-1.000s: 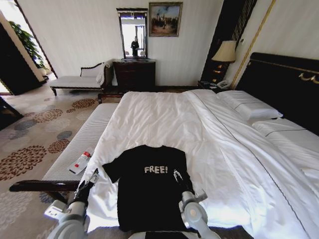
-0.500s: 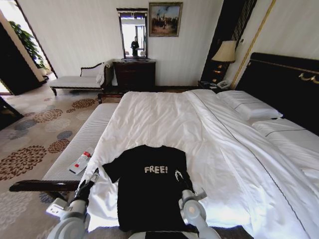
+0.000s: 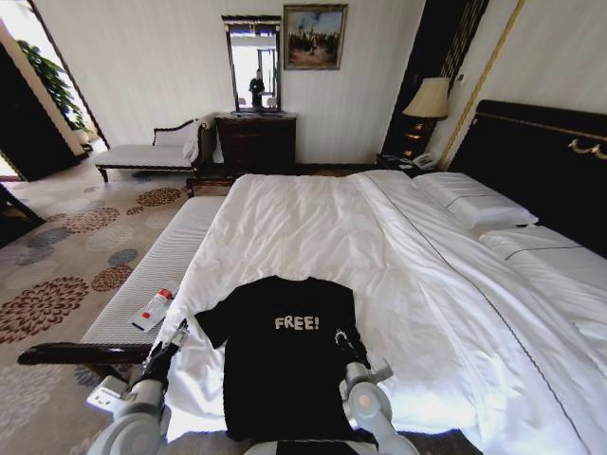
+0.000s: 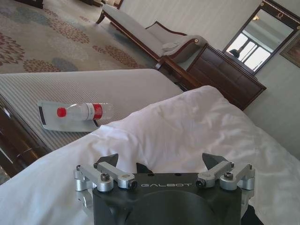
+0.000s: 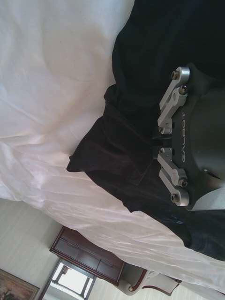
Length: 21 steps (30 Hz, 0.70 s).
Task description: Fold the clothes on the bed.
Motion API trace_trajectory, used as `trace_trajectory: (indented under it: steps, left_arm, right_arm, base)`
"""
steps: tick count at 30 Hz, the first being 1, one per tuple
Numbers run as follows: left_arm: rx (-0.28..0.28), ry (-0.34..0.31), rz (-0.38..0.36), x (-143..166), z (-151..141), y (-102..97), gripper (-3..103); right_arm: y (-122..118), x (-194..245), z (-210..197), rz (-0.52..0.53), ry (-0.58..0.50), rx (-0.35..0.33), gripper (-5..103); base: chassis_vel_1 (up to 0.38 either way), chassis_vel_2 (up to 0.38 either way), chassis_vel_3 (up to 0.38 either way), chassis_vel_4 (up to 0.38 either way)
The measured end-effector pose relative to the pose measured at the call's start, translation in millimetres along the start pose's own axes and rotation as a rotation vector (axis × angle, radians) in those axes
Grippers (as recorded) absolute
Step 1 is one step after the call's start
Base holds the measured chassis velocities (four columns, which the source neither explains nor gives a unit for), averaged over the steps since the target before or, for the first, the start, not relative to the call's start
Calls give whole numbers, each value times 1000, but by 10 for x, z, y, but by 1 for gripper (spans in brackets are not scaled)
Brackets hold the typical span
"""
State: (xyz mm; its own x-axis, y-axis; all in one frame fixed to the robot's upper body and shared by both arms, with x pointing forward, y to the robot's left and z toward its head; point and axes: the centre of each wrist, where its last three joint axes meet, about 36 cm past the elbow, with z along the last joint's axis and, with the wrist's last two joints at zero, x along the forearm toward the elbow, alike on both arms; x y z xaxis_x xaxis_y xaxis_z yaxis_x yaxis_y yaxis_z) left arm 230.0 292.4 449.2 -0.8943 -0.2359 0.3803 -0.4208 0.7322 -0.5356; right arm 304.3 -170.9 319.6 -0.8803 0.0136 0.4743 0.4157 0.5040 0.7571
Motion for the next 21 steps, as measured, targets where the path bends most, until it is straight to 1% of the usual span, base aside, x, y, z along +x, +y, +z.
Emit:
trace_trajectory:
  steps: [1, 2, 3, 9, 13, 21]
  left_arm:
    - [0, 0, 0, 6, -2, -3, 100]
    - [-1, -1, 0, 16, -3, -6, 100]
    - [-2, -2, 0, 25, -5, -10, 100]
    - [-2, -2, -1, 47, -7, -17, 100]
    - [-5, -1, -7, 71, 7, -17, 100]
    - [-4, 0, -6, 76, 26, -28, 100]
  right_arm:
    - [2, 6, -1, -1, 0, 1, 7]
    - [-1, 17, -1, -1, 0, 2, 1]
    - [-1, 34, -2, -2, -1, 4, 1]
    - [-18, 120, 1, -2, 4, 14, 0]
    - [-81, 246, 42, 7, 24, 42, 0]
    - [-141, 274, 70, 19, 31, 60, 0]
  base:
    - [0, 0, 0, 0]
    - [0, 0, 0, 0]
    - [0, 0, 0, 0]
    - [0, 0, 0, 0]
    - [0, 0, 0, 0]
    - [0, 0, 0, 0]
